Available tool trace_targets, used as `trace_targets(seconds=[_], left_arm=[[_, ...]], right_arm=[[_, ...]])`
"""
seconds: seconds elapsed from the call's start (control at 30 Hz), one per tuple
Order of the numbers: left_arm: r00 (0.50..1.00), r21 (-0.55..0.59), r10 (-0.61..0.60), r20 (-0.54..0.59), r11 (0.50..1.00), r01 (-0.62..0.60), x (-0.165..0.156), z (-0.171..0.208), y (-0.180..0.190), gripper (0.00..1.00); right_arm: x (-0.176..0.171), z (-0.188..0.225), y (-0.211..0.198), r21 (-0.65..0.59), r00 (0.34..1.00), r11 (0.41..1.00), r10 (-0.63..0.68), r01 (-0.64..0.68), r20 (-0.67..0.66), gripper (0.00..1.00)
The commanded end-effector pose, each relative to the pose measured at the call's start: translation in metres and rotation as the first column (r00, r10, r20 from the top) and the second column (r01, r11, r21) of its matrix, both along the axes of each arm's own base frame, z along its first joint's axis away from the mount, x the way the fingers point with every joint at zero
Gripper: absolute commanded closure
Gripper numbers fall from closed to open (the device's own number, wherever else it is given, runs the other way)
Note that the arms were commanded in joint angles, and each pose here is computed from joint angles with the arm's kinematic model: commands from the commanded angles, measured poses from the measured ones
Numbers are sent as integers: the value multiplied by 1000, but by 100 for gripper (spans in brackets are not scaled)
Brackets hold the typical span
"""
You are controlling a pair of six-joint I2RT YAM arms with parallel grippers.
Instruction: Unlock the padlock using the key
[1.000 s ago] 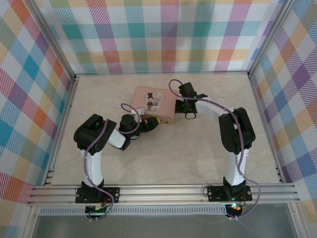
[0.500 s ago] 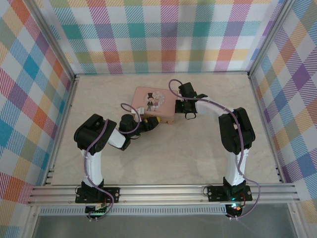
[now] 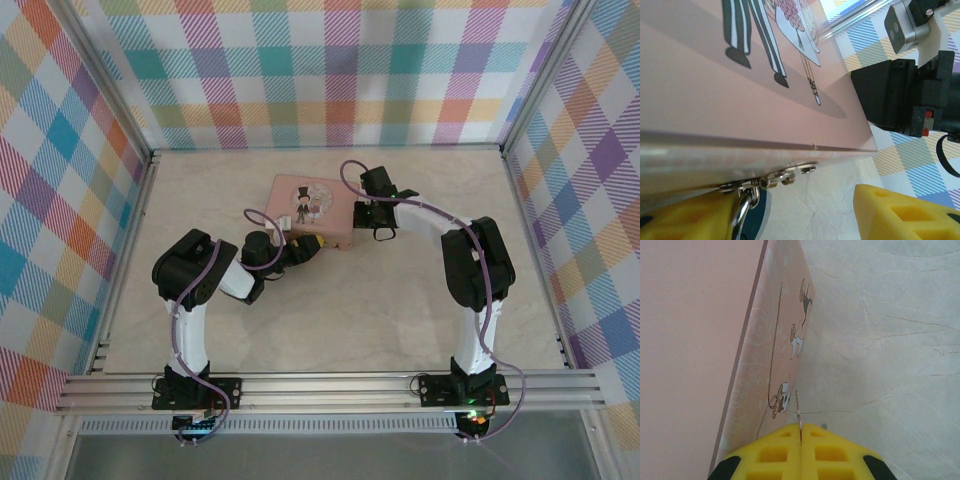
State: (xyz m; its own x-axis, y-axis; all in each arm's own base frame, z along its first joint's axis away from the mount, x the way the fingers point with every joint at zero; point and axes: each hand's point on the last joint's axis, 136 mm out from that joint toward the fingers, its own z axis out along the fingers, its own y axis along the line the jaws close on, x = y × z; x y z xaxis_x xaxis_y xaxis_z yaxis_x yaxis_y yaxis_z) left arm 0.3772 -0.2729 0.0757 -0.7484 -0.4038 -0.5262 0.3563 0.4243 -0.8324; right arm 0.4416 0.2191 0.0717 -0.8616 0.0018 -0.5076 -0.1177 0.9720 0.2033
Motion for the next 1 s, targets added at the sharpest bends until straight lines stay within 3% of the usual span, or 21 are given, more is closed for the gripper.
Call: trace_targets(seconds=[0.0,0.13,0.43,0.97], left_arm=[[994,-63,-33,101,997,39,1,28,-10,41],[995,-38,0,98,999,4,2,21,-4,36],[990,-51,-39,133,998,46,-5,30,-8,40],[994,-26,43,101,999,-41,5,16,-1,42]], right_arm=[[-3,5,14,15,999,999,37,-36,-6,100],[-2,7,15,15,999,999,38,-38,-3,100],[-3,5,15,8,999,999,37,-37,-6,100],[-4,5,18,7,999,999,42,-42,-7,100]])
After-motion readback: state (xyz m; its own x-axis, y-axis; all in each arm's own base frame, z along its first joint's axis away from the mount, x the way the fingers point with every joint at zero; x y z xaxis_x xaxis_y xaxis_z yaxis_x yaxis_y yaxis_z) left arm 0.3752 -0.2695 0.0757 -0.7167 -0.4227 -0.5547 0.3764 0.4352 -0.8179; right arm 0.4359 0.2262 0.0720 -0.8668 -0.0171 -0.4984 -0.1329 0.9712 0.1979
